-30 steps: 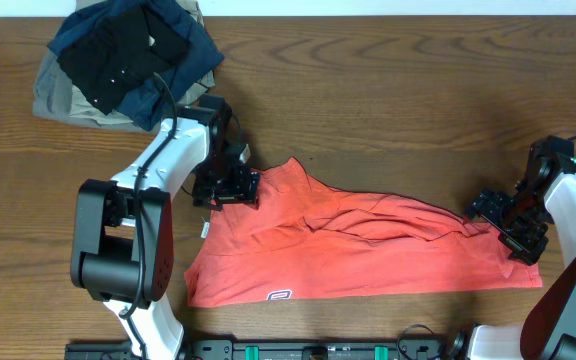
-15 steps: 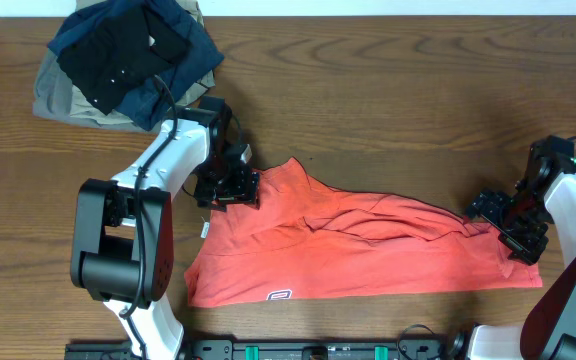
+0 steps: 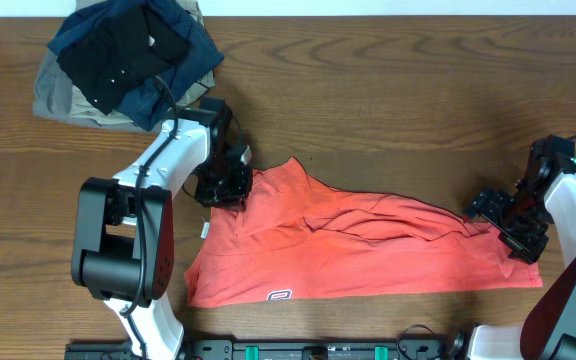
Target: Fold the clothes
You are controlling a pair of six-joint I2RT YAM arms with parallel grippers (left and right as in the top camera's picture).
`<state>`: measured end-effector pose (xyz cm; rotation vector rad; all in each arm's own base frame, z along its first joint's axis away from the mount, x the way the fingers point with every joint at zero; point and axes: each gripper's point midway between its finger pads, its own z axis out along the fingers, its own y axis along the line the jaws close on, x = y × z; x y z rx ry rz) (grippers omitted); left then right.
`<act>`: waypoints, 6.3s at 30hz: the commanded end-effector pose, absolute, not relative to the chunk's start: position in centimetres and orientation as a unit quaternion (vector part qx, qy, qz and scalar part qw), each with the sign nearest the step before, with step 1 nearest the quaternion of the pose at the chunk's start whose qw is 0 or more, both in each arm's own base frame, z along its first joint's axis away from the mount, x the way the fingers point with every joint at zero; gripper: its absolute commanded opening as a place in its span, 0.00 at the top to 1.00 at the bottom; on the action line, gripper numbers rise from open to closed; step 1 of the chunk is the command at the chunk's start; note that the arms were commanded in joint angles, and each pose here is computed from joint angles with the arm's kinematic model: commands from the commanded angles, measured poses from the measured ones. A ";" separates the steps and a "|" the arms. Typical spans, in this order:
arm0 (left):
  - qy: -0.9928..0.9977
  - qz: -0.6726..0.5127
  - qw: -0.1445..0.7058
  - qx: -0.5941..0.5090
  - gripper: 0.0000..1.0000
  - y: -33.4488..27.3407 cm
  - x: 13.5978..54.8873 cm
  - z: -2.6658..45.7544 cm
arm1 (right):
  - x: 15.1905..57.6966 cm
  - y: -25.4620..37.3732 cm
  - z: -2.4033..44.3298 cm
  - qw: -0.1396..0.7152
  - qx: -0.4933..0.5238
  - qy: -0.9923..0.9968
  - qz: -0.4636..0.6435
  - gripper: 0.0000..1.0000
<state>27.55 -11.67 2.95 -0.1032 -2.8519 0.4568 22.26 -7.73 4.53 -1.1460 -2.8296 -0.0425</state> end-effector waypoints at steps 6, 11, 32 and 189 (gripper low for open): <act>-0.986 0.123 0.113 -0.026 0.94 -9.0 25.5 7.4 | 23.3 -8.3 4.5 0.021 -0.366 -0.930 -0.017 0.01; -0.987 0.122 0.101 -0.014 0.94 -7.7 24.7 9.5 | 23.8 -8.5 4.5 0.009 -0.366 -0.930 -0.017 0.01; -0.983 0.069 0.167 0.029 0.94 -3.9 21.4 10.4 | 25.8 -7.5 5.0 -0.021 -0.333 -0.941 -0.064 0.01; -0.966 0.225 -0.010 -0.130 0.94 -23.9 25.5 5.4 | 27.8 9.3 4.4 -0.036 -0.075 -0.980 -0.182 0.81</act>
